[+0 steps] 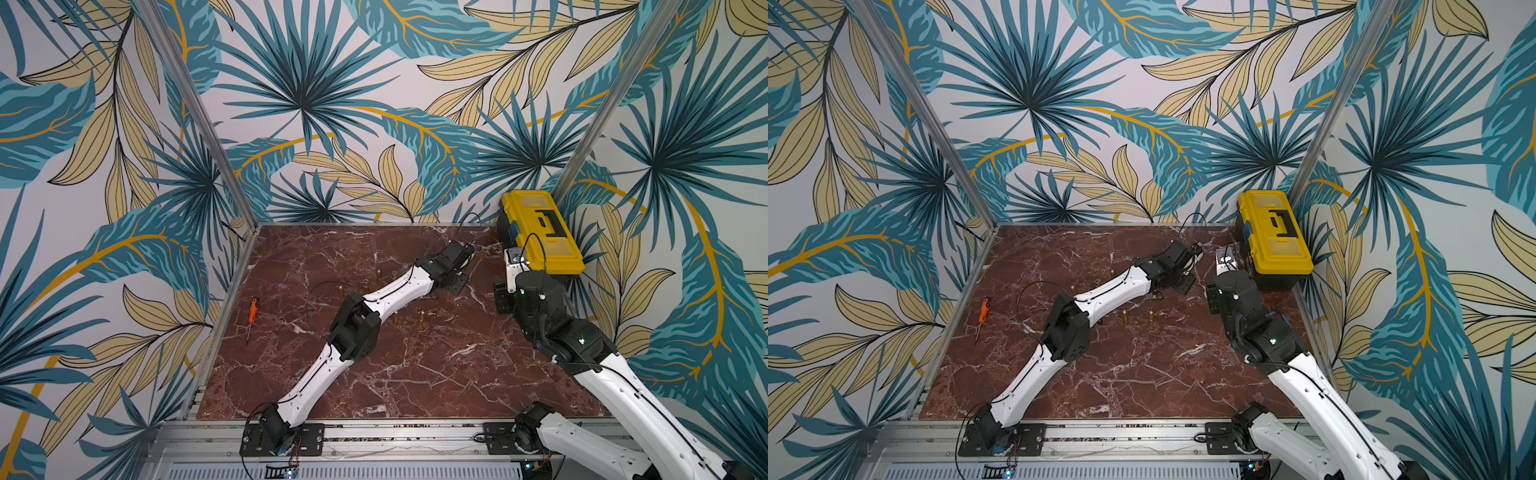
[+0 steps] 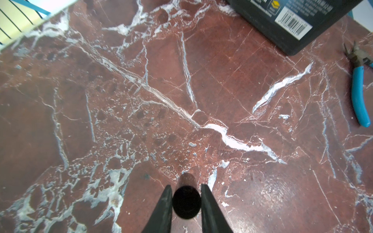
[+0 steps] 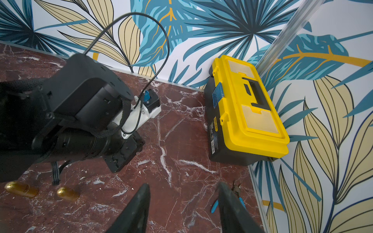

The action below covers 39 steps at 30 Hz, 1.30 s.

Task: Open the lipstick cap
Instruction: Place the cover at the center of the board.

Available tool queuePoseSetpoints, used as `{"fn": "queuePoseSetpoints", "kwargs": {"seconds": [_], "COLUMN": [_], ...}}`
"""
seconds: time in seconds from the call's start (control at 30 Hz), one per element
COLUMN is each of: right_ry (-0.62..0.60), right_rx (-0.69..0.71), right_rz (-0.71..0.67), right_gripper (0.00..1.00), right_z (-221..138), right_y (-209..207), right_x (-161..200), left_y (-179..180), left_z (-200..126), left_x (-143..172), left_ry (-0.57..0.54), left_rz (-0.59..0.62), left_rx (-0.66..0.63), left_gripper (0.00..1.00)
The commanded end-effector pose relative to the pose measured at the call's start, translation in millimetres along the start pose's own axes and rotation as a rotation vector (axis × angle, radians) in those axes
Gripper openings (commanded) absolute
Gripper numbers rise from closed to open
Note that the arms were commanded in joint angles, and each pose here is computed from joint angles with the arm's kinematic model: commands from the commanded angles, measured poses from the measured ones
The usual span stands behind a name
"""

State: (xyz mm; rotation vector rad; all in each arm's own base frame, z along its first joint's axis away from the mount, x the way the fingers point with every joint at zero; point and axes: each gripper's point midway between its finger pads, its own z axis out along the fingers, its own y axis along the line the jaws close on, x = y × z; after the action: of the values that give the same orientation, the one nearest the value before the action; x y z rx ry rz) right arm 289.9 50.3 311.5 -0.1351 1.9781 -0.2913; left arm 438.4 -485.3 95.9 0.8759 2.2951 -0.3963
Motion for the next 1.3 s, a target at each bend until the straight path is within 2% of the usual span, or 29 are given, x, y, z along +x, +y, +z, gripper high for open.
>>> {"fn": "queuePoseSetpoints", "kwargs": {"seconds": [0.0, 0.57, 0.77, 0.93, 1.1, 1.27], "right_ry": [-0.012, -0.016, 0.003, 0.078, 0.170, 0.230], "right_rx": [0.007, 0.009, 0.008, -0.029, -0.190, -0.338], "right_rz": [0.020, 0.021, 0.022, 0.025, 0.125, 0.292], "right_gripper": [0.56, 0.56, 0.56, 0.57, 0.57, 0.57], "right_z": [1, 1, 3, 11, 12, 17], "right_y": [-1, -1, 0, 11, 28, 48], "right_x": [1, 0, 4, 13, 30, 48], "left_y": [3, 4, -4, -5, 3, 5], "left_z": [13, 18, 5, -18, -66, -121], "left_x": [10, 23, 11, 1, -19, -53], "left_ry": [0.013, 0.044, 0.018, 0.003, -0.034, -0.120], "left_rz": [-0.011, -0.022, 0.018, -0.013, -0.170, -0.232], "left_rx": [-0.002, -0.007, 0.039, 0.052, 0.107, 0.184], "left_gripper": [0.27, 0.27, 0.39, 0.54, 0.55, 0.57]}}
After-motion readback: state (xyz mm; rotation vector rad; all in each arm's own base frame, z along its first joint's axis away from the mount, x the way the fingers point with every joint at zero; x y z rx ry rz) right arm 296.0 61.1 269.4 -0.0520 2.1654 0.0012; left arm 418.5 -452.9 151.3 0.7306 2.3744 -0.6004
